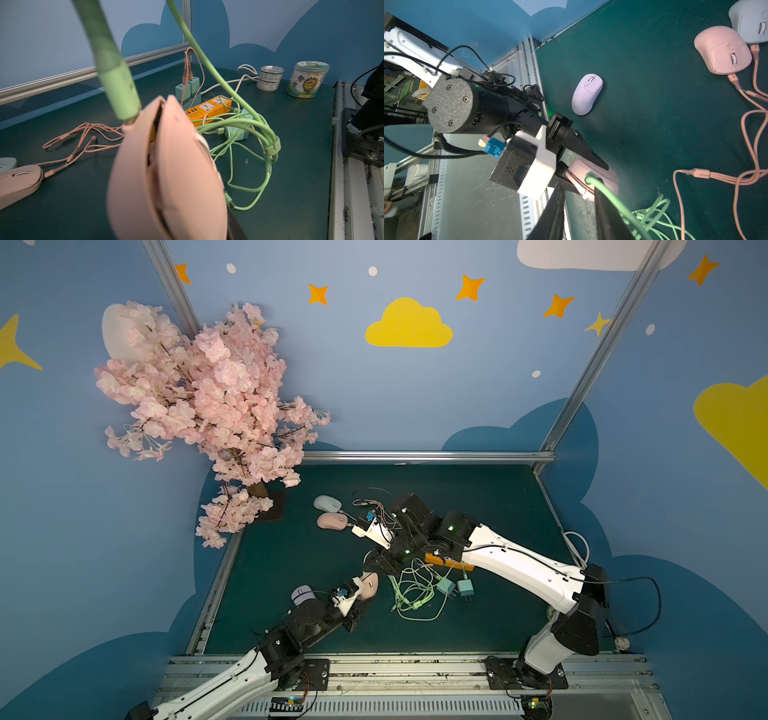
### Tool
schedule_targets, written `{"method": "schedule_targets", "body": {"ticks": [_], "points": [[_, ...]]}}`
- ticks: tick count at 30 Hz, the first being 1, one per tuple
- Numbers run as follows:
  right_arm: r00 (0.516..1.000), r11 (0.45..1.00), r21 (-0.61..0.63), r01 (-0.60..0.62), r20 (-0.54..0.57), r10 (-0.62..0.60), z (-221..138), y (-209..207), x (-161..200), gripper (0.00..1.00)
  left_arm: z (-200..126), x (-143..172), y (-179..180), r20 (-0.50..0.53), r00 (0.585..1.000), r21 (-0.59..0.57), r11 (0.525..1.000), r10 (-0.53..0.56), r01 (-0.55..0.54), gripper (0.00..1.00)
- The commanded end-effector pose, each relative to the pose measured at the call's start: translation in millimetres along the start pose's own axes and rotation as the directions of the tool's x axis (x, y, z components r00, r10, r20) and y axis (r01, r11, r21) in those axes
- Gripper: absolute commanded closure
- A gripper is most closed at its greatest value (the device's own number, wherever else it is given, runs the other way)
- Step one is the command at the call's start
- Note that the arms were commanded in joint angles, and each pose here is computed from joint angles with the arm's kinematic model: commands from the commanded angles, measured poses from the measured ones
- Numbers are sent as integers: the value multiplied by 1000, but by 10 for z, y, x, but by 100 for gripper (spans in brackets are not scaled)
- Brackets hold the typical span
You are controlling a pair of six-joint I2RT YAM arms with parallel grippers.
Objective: Unplug the wireless mouse
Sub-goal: Pick up the mouse from the center of the board.
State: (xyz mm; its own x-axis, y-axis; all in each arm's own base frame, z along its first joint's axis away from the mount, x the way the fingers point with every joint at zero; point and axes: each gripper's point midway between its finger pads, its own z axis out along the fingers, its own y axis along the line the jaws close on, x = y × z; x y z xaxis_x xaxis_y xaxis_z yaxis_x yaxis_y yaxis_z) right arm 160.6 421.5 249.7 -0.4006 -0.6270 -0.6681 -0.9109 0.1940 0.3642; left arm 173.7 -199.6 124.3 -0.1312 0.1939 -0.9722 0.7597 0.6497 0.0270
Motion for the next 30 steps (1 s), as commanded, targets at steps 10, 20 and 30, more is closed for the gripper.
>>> {"method": "schedule_targets", "body": {"ticks": [10, 20, 30], "points": [[1000, 1000, -31, -1, 20, 2, 5, 24, -160, 100, -29, -296, -17, 80, 997, 15, 1000, -3, 2, 67], [1000, 998, -53, -16, 9, 16, 28, 47, -139, 82, -32, -295, -15, 80, 997, 14, 1000, -5, 4, 68], [999, 997, -61, -39, 2, 39, 117, 45, -102, 100, -32, -295, -18, 80, 997, 16, 1000, -6, 5, 68]]}}
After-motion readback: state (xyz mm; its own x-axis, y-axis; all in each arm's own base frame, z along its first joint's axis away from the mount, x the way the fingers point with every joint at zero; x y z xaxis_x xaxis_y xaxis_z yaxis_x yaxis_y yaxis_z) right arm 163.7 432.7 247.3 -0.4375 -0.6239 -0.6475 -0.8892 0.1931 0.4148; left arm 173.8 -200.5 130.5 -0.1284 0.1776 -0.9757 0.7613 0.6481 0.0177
